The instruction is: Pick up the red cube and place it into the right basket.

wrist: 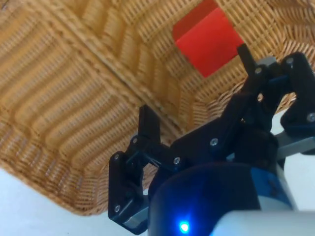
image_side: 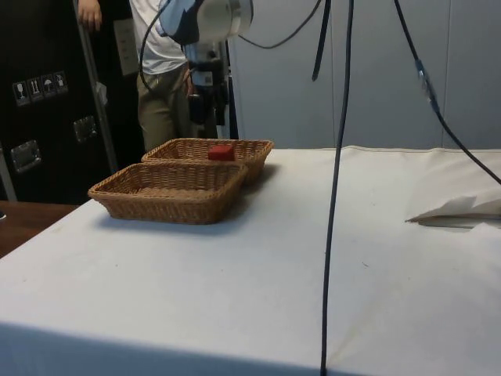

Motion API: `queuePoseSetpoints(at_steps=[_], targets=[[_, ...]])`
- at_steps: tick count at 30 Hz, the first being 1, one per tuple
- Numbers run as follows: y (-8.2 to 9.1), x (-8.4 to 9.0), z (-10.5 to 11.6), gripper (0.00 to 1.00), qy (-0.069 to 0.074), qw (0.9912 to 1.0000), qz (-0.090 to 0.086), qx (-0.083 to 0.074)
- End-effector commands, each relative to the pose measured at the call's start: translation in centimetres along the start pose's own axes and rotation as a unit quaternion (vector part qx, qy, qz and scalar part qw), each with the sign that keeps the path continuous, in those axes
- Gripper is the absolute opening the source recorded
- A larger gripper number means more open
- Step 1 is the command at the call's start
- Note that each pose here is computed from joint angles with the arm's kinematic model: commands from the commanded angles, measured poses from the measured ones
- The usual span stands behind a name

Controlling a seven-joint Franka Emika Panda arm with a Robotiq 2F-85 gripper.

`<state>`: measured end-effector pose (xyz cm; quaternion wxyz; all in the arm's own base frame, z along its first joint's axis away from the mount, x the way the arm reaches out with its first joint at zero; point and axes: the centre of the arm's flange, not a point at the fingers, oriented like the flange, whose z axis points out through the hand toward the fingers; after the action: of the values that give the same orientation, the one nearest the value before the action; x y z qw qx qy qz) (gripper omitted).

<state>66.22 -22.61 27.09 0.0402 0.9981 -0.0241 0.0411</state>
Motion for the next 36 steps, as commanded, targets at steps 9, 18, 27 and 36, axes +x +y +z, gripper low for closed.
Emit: queuePoseSetpoints(at_steps=[9,18,27,36], targets=[[-3.4,1.1,-2.5,1.00,0.002,0.99997,-0.003,-0.007],[-6.6,1.8,-4.6,1.00,0.001,0.99989,-0.006,-0.013],[-9.5,2.4,-5.5,1.00,0.004,0.99982,-0.012,-0.014],[-12.4,2.5,-6.8,1.00,0.001,0.99965,-0.020,-0.017]])
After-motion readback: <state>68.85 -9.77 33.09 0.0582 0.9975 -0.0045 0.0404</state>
